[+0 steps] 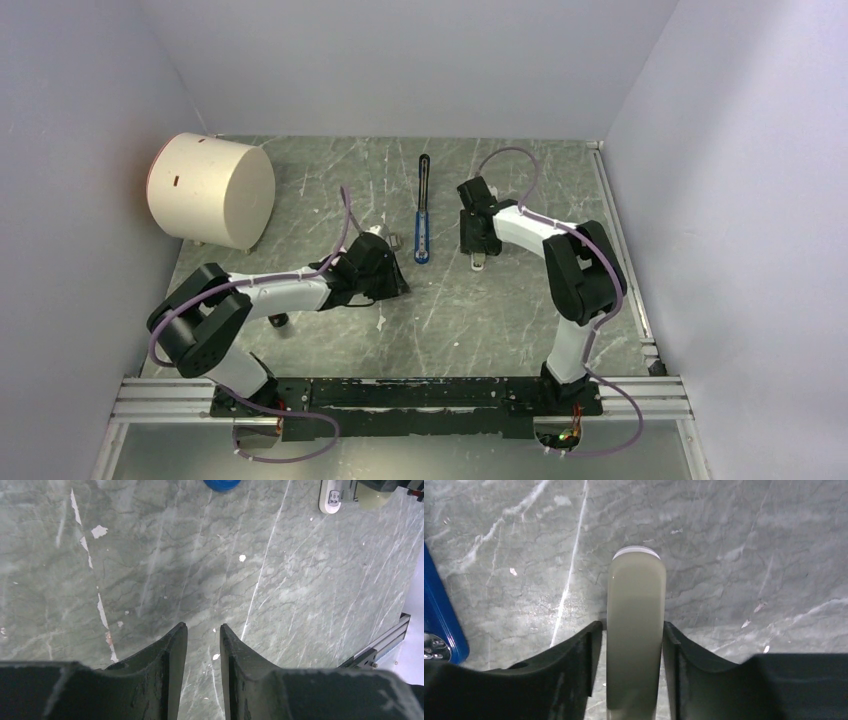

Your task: Load the staples into the stapler

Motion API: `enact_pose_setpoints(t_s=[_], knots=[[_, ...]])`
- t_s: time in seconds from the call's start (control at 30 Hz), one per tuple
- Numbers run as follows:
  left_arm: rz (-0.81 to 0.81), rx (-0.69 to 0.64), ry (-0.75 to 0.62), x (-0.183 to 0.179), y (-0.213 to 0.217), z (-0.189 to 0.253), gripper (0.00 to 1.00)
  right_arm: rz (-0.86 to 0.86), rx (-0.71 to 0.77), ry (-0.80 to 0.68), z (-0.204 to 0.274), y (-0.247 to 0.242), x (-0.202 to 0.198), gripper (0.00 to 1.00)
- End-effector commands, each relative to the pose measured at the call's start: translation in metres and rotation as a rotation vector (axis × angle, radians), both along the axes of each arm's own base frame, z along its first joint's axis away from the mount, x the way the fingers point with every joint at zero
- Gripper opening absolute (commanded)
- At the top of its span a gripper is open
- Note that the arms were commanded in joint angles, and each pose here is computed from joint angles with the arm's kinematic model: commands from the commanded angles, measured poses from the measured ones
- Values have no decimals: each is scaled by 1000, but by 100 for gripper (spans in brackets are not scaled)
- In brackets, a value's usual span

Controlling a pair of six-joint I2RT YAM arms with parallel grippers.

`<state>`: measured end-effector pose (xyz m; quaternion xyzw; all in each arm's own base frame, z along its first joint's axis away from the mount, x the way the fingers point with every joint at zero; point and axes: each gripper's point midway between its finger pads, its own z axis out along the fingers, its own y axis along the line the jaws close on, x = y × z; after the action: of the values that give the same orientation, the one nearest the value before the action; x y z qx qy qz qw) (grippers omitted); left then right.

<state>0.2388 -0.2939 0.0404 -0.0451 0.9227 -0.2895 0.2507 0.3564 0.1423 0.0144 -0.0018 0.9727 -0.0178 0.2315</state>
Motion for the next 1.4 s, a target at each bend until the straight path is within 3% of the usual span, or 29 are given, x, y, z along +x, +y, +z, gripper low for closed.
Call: enact_pose_setpoints(t_s=[0.0, 0.1, 0.2, 0.4, 0.67, 1.07, 1.37], knots=[[-34, 6, -5, -4, 6, 3, 35, 45, -24, -16, 9, -2, 6, 57], [-45, 15, 2, -5, 7, -1, 34, 25, -41, -52, 31, -8, 12, 70], [-50, 19, -1, -5, 8, -2, 35, 35, -13, -124, 64, -2, 26, 76], [-25, 35, -33, 1, 12, 5, 37, 92, 104, -289, 123, 35, 66, 79], [1, 35, -64, 2, 19, 15, 50, 52, 220, -536, 188, 93, 137, 80], [-1, 31, -53, -2, 21, 13, 60, 35, 232, -567, 156, 130, 203, 79], [-1, 34, -45, -3, 21, 9, 60, 55, 217, -533, 126, 138, 211, 55]])
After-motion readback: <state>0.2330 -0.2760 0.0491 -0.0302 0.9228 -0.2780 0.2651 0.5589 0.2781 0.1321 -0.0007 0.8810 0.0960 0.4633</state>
